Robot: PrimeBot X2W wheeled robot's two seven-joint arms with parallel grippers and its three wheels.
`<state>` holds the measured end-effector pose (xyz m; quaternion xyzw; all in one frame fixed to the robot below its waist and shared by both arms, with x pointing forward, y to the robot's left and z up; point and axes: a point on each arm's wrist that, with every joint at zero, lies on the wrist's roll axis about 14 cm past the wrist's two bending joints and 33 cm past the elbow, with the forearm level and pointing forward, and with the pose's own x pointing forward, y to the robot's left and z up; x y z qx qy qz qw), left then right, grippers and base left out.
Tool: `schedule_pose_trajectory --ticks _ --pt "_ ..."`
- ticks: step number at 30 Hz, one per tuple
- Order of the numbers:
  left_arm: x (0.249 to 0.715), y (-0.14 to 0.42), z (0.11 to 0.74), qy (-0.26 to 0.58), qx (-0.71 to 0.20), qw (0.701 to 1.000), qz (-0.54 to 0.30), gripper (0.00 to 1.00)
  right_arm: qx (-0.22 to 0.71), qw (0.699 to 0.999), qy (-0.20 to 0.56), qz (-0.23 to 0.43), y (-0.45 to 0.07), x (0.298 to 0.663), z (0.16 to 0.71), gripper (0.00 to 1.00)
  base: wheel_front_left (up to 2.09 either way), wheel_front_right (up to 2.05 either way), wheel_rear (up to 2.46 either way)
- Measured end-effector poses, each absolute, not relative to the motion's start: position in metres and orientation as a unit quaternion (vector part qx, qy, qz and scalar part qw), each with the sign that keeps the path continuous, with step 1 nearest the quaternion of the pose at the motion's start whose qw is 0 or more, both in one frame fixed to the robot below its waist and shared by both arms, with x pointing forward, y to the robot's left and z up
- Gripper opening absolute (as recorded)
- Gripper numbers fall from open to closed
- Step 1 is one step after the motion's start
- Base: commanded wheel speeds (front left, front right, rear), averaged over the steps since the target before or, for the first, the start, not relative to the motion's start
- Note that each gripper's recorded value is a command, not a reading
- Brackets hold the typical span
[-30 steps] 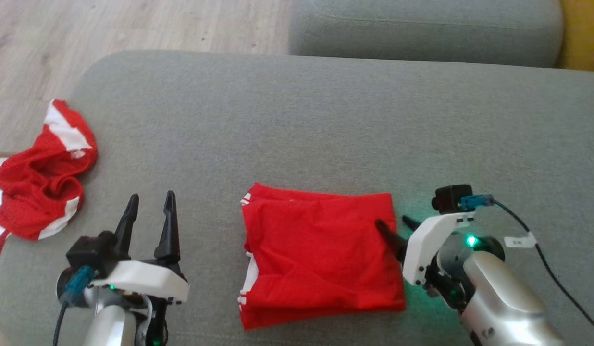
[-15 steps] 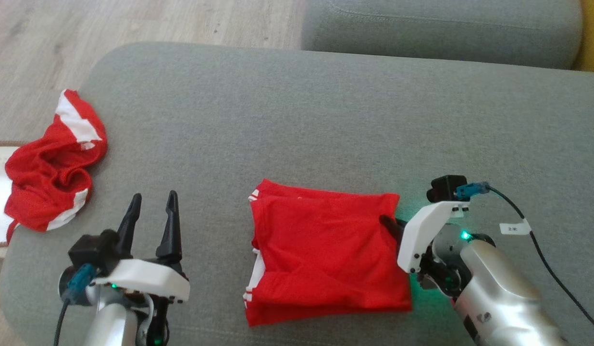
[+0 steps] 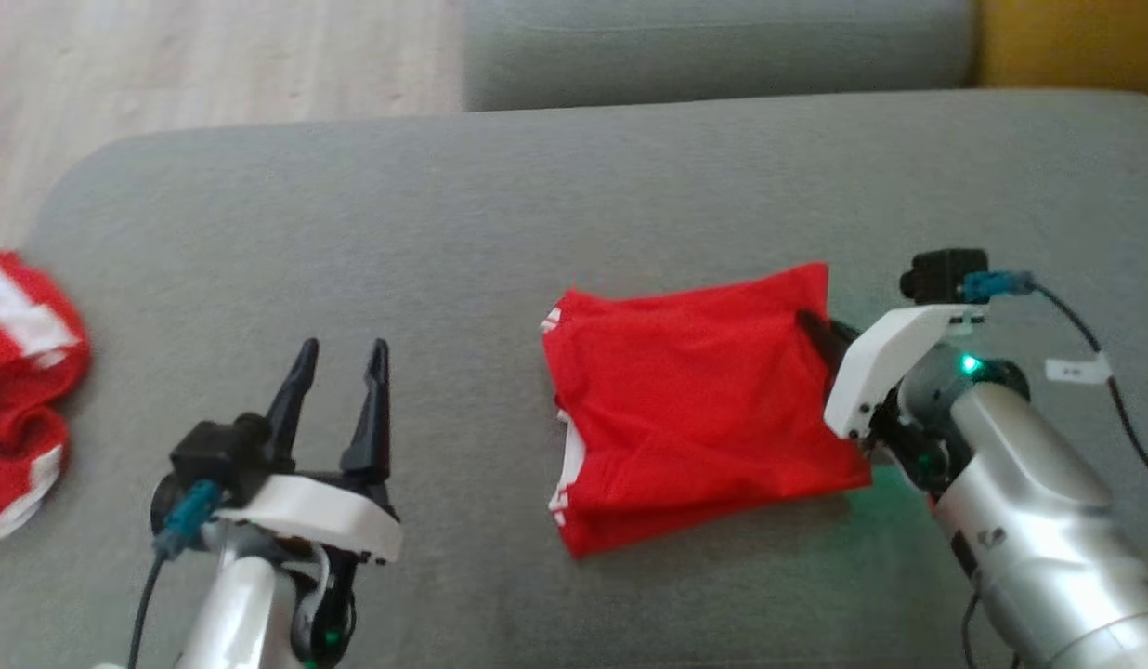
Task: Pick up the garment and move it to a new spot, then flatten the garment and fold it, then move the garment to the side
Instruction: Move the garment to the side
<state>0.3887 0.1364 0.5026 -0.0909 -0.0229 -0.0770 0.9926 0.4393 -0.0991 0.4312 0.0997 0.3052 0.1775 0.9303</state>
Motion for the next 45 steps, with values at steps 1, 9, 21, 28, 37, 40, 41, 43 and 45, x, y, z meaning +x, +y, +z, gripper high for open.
schedule_pose_trajectory --ticks 1,9,21,28,37,40,41,43,45 --pt "0.391 0.127 0.502 -0.021 -0.092 0.992 -0.09 1.0 0.102 0.933 0.301 0.168 -0.108 0.44 0.434 0.0 0.0 0.0 0.0" --pt "0.413 0.055 0.507 -0.021 -0.096 0.977 -0.191 1.0 0.128 0.95 0.272 0.084 -0.178 0.432 0.445 0.0 0.0 0.0 0.0" --pt "0.417 -0.031 0.5 -0.003 -0.107 0.947 -0.304 1.0 0.155 0.956 0.249 -0.01 -0.249 0.398 0.446 0.0 0.0 0.0 0.0" --pt "0.427 -0.044 0.49 0.005 -0.108 0.942 -0.319 1.0 0.146 0.955 0.258 -0.022 -0.263 0.403 0.439 0.0 0.0 0.0 0.0" --pt "0.463 -0.029 0.458 0.031 -0.101 0.948 -0.301 1.0 0.05 0.969 0.24 -0.022 -0.303 0.496 0.482 0.0 0.0 0.0 0.0" --pt "0.473 -0.021 0.443 0.043 -0.095 0.951 -0.293 1.0 0.032 0.967 0.25 -0.036 -0.319 0.516 0.478 0.0 0.0 0.0 0.0" --pt "0.476 -0.017 0.438 0.048 -0.093 0.952 -0.289 1.0 0.029 0.966 0.254 -0.041 -0.323 0.522 0.475 0.0 0.0 0.0 0.0" --pt "0.48 -0.011 0.428 0.057 -0.093 0.953 -0.282 1.0 0.024 0.963 0.265 -0.049 -0.33 0.532 0.468 0.0 0.0 0.0 0.0" --pt "0.482 -0.006 0.419 0.065 -0.093 0.955 -0.276 1.0 0.019 0.96 0.273 -0.057 -0.336 0.54 0.46 0.0 0.0 0.0 0.0"
